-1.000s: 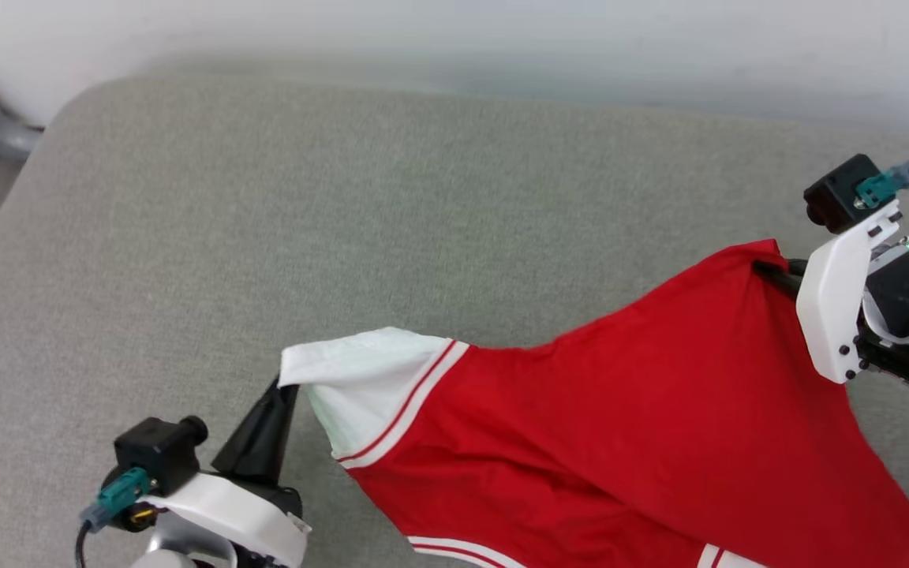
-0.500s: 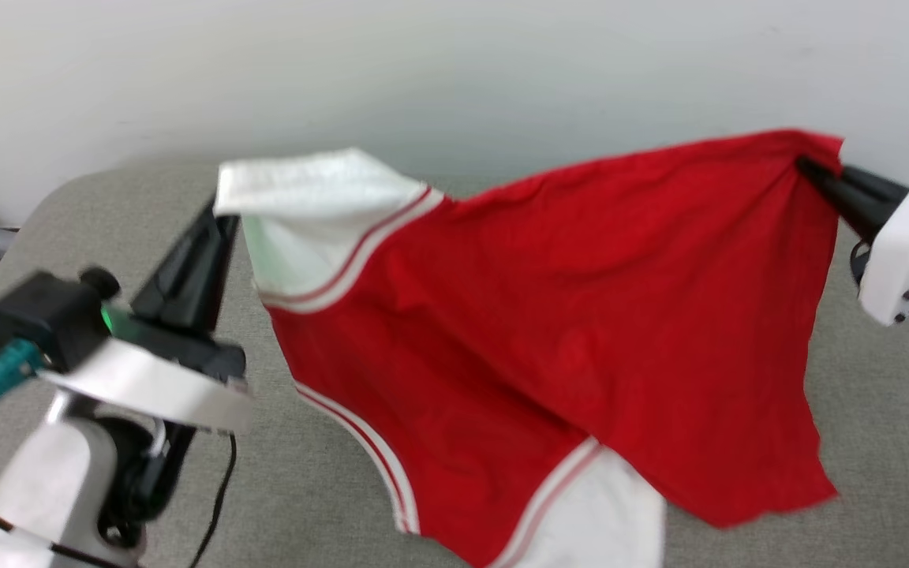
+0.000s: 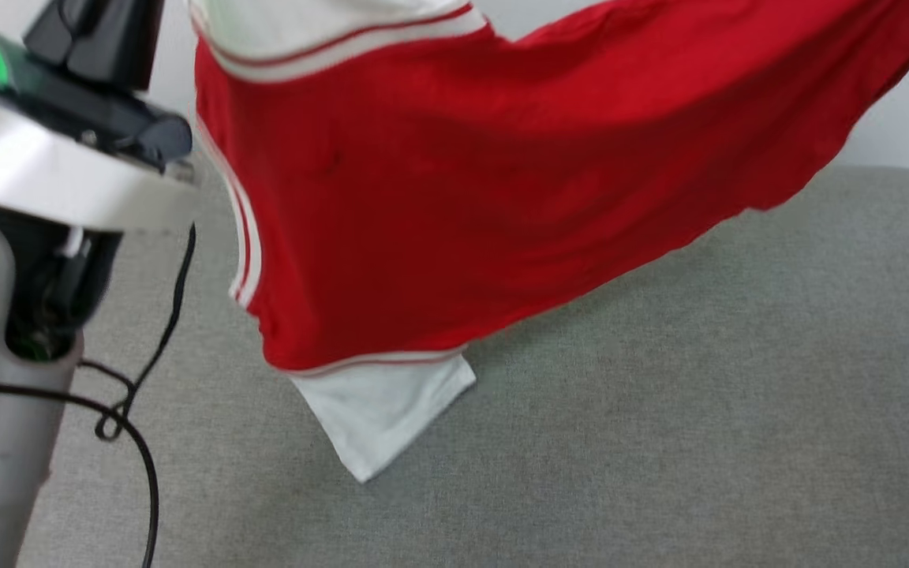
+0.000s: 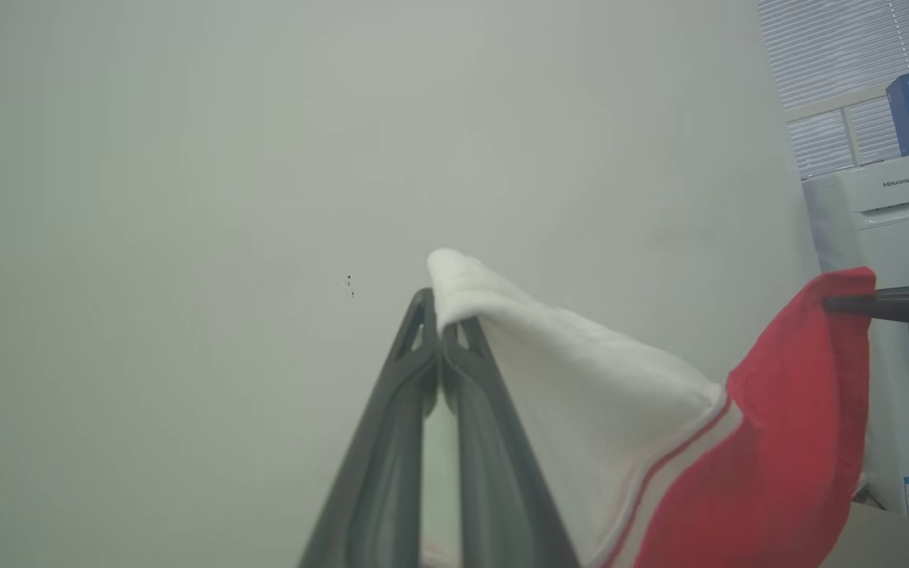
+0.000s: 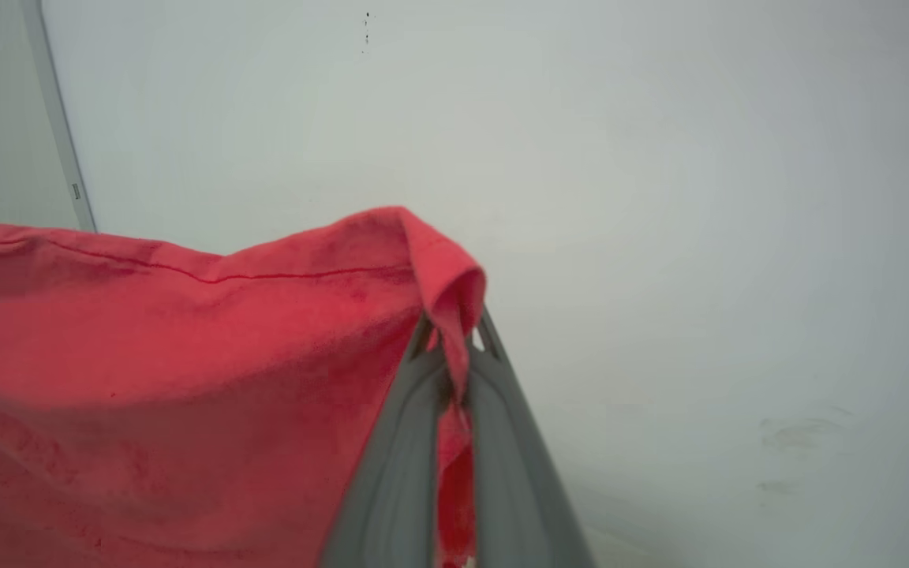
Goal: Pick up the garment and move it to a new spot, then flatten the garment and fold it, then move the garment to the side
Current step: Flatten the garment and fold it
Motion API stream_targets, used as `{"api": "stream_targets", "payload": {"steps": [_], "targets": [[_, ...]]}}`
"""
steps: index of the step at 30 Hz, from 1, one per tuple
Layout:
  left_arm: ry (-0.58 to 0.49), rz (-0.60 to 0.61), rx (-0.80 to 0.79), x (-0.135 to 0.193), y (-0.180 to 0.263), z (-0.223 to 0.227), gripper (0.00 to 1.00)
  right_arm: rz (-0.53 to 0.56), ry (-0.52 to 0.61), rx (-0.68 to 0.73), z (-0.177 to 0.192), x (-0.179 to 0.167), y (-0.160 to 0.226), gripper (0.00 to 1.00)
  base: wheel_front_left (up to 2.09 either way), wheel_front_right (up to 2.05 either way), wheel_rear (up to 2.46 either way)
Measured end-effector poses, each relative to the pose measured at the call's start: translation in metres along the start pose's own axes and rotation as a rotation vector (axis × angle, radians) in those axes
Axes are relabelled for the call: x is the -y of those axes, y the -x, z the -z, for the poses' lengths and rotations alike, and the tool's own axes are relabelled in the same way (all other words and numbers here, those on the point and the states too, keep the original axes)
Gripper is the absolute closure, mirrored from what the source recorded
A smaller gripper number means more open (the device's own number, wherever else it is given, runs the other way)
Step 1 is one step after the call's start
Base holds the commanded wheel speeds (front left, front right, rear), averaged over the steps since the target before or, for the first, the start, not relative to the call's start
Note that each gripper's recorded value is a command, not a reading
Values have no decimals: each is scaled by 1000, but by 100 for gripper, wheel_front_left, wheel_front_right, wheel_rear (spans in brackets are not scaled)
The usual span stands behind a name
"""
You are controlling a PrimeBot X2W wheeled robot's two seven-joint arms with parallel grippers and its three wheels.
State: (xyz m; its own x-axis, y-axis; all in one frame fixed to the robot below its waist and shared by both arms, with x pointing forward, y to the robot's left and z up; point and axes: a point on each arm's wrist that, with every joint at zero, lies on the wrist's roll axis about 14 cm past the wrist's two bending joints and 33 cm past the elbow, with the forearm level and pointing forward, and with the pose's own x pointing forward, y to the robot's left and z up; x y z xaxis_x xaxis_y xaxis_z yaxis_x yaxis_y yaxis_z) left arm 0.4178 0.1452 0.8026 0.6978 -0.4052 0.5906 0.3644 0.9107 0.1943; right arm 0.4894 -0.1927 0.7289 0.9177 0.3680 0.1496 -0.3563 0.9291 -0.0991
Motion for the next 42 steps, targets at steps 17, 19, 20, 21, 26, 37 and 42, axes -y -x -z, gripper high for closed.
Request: {"api": "stream_targets", "payload": {"steps": [17,19,20,21,26,37,42], "targets": [[-6,24,10,-39,-112,40,100,83,8,79,-19,40,-92,100,0,0,0],[-13,24,14,-44,-128,47,100,100,15,74,-14,47,-108,100,0,0,0],[-17,22,15,-47,-136,51,100,108,20,74,-13,51,-116,100,0,0,0],[-19,20,18,-50,-142,55,100,116,28,76,-12,54,-124,100,0,0,0],[-23,-13,23,-69,-170,79,100,136,47,101,-13,64,-162,100,0,0,0],[-43,-52,-91,-95,-176,165,100,151,30,42,45,76,-212,100,0,0,0],[-19,-60,-155,-98,-163,212,100,127,1,-34,98,70,-223,100,0,0,0]]}}
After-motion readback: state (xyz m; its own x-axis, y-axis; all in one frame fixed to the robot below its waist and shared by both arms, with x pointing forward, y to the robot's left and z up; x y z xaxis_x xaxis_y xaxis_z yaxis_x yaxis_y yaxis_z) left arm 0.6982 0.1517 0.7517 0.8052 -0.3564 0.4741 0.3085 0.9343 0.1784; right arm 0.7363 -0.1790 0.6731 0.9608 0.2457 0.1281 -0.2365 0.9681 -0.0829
